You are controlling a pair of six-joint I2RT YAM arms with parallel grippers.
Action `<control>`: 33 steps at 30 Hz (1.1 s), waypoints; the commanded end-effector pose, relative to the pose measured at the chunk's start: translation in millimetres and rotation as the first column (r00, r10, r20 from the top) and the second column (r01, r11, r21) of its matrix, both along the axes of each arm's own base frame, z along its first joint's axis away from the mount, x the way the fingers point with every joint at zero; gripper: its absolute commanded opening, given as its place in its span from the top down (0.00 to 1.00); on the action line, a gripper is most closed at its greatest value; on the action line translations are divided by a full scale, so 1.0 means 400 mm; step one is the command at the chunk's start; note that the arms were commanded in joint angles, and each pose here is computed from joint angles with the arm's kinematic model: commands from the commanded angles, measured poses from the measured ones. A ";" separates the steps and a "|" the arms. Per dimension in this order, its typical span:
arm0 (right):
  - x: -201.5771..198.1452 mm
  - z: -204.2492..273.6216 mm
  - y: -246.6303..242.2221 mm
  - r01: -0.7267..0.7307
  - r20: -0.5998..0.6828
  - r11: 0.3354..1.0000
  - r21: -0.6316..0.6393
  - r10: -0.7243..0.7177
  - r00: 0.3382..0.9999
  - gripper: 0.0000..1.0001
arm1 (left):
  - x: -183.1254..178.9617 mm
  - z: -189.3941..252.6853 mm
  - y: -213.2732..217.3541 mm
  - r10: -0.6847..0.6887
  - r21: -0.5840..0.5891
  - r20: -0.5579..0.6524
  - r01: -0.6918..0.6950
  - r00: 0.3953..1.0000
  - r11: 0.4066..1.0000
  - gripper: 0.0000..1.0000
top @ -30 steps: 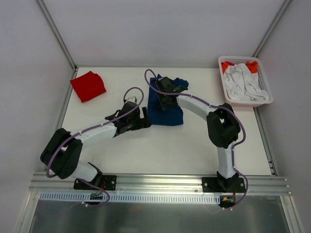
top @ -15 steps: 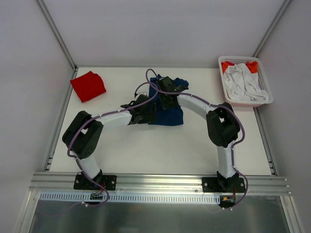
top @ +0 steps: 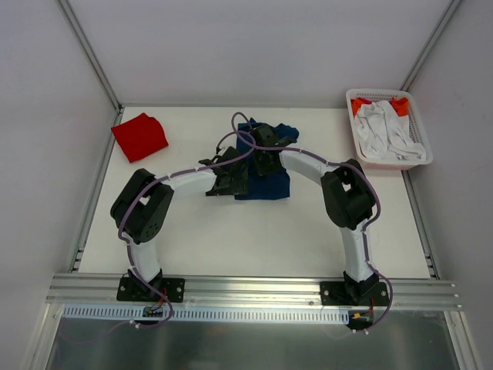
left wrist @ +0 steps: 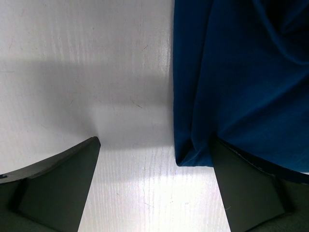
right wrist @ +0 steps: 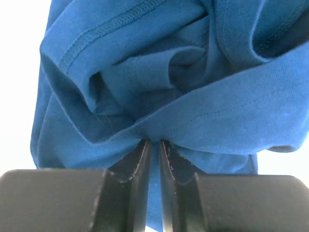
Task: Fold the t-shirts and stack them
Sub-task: Fold the folded rectangular tshirt in 1/3 of the way
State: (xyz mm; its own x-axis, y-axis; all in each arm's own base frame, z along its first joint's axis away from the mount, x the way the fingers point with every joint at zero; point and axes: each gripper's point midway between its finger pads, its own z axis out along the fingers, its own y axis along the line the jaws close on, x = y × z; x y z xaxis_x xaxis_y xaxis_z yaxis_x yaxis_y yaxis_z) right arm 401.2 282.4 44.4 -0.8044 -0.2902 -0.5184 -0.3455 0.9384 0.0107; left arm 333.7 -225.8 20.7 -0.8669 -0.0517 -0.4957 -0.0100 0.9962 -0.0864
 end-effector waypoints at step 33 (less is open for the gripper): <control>0.398 0.111 -0.205 0.313 0.187 0.935 0.169 -0.342 0.921 0.80 | -0.034 -0.045 -0.029 -0.060 0.074 -0.075 0.065 0.995 0.995 0.01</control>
State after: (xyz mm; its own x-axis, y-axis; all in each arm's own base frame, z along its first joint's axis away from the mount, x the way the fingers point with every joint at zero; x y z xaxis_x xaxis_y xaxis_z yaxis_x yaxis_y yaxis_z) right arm 536.8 218.1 64.3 -0.7620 -0.0107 -0.6475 -0.0995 0.9899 0.1008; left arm 334.3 -236.8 18.1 -0.8727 -0.0107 -0.4882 0.0136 0.9988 -0.0461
